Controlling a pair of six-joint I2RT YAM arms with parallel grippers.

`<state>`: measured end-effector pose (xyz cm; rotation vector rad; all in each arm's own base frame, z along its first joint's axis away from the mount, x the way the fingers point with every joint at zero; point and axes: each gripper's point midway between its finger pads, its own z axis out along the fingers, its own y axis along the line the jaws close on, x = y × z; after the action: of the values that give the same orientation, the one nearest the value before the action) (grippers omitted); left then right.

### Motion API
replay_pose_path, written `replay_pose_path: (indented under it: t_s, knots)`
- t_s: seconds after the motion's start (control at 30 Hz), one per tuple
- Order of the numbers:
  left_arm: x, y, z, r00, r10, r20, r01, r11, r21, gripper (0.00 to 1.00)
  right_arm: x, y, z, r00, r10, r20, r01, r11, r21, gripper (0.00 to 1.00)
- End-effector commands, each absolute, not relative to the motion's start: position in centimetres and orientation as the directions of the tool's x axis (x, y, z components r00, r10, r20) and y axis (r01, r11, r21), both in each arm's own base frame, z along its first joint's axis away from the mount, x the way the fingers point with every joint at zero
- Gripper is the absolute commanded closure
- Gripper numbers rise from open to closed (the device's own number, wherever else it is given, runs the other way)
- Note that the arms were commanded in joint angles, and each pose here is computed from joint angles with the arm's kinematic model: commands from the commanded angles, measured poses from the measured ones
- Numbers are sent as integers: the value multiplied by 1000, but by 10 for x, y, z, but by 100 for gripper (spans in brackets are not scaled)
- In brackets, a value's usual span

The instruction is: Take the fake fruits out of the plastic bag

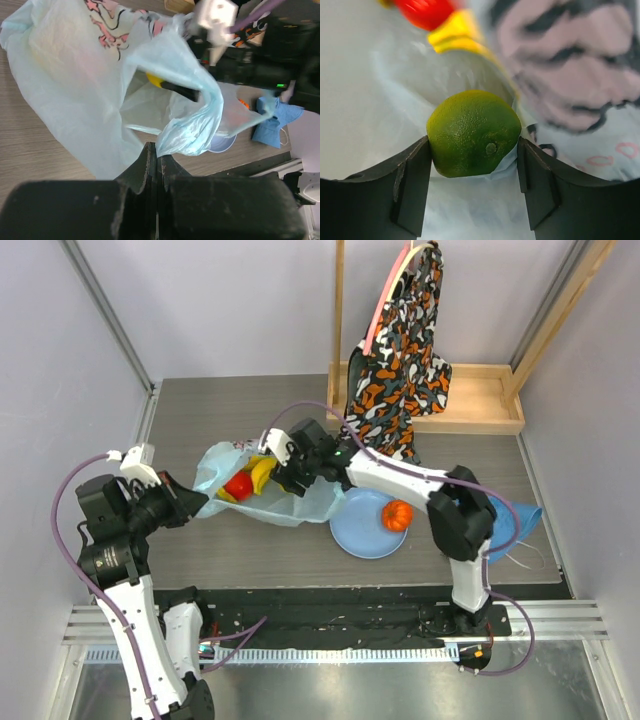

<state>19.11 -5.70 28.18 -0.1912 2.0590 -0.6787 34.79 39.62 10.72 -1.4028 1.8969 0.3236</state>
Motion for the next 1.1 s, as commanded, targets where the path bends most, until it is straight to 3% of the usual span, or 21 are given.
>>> replay_pose_path:
  t_s: [0.0, 0.2, 0.37, 0.53, 0.63, 0.8, 1.07]
  knots:
    - [189, -59, 283, -553, -386, -739, 142, 830, -539, 100, 291, 414, 171, -151, -555, -818, -964, 266, -3, 50]
    - [191, -58, 277, -566, -395, -723, 130, 824, -552, 100, 266, 406, 130, -236, -598, -766, -966, 234, 114, 49]
    - [192, -57, 275, -568, -399, -720, 124, 823, -554, 100, 275, 396, 100, -240, -653, -718, -957, 284, 61, 48]
    - [192, -56, 274, -571, -402, -716, 118, 822, -557, 100, 277, 388, 89, -211, -690, -692, -956, 292, 0, 27]
    - [192, -57, 272, -577, -401, -711, 118, 821, -559, 100, 276, 393, 112, -231, -638, -734, -949, 314, 26, 22]
    - [193, -58, 269, -589, -407, -698, 115, 812, -572, 100, 258, 419, 151, -178, -577, -797, -968, 248, 36, 20]
    - [193, -58, 272, -578, -411, -705, 117, 813, -570, 100, 242, 424, 108, -157, -646, -747, -979, 200, 33, 20]
